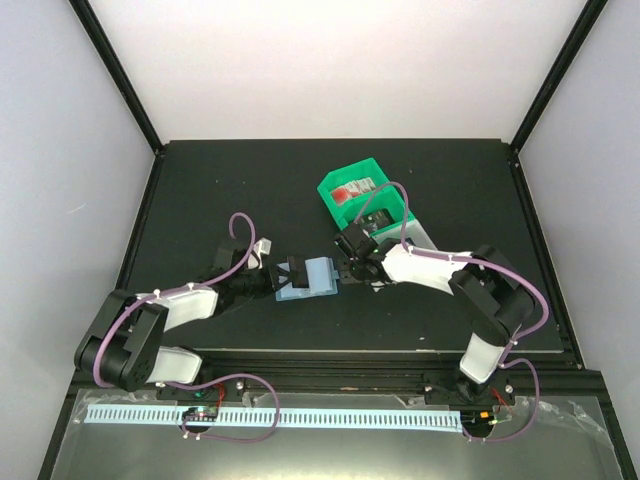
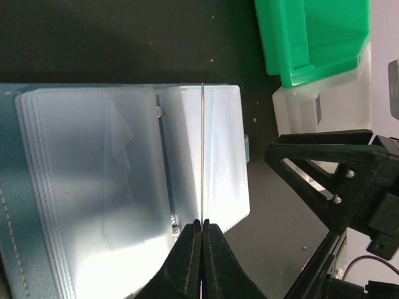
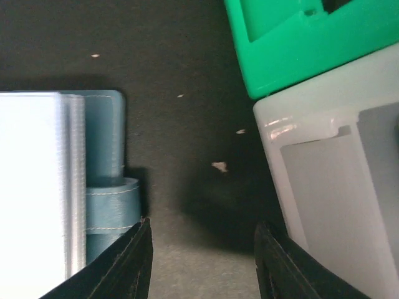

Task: Put the credit cards into the card holder
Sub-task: Insert the credit card into the card holder.

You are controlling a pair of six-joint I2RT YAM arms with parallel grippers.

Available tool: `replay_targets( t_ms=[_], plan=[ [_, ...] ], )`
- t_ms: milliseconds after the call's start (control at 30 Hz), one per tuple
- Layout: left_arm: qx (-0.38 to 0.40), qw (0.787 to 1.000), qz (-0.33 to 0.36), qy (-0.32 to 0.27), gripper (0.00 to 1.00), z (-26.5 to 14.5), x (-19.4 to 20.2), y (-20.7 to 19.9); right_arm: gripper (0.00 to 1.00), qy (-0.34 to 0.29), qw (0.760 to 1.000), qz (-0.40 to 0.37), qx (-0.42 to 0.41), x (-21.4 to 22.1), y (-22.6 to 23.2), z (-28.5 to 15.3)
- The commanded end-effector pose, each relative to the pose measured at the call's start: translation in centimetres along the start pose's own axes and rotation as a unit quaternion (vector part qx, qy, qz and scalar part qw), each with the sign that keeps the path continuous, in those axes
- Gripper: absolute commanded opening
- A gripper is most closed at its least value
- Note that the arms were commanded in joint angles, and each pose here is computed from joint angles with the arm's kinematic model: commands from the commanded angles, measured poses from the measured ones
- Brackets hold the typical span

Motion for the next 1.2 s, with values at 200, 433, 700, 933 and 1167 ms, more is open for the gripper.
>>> replay_targets(
  t_ms=[200,433,700,933,1167],
  plan=[
    [0.038,0.999,0.017,-0.028,0.01,0.6,-2.2,-2.0,0.5,-0.018,0.999,-0.018,-0.038,-1.1,1.5,-0.2],
    [0.026,0.999,0.01,-0.032,0.01,1.5,-2.5,-0.8,0.49,-0.004,0.996,-0.017,-0.09,-0.6,3.2,0.2],
    [0.025,1.0,-0.001,-0.004,0.02,2.5,-1.1,0.1,0.34,0.039,0.994,-0.017,-0.099,1.3,3.4,1.9],
    [0.033,0.999,0.003,0.011,0.02,3.1,-0.5,-0.2,0.27,0.05,0.993,-0.016,-0.104,1.6,3.6,2.5],
    [0.038,0.999,0.0,0.032,0.02,3.7,0.4,-0.3,0.26,0.053,0.993,-0.014,-0.104,1.7,3.6,2.6]
  ],
)
Point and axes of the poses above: each gripper's point midway between its finger pads, its own z axis out along the fingers, its own y axis along the line the jaws close on, x = y × z, the point moved 1 cm from there along -z, back along the fingers, and after that the axes turned 7 degrees about -z, right-handed, at the moved point
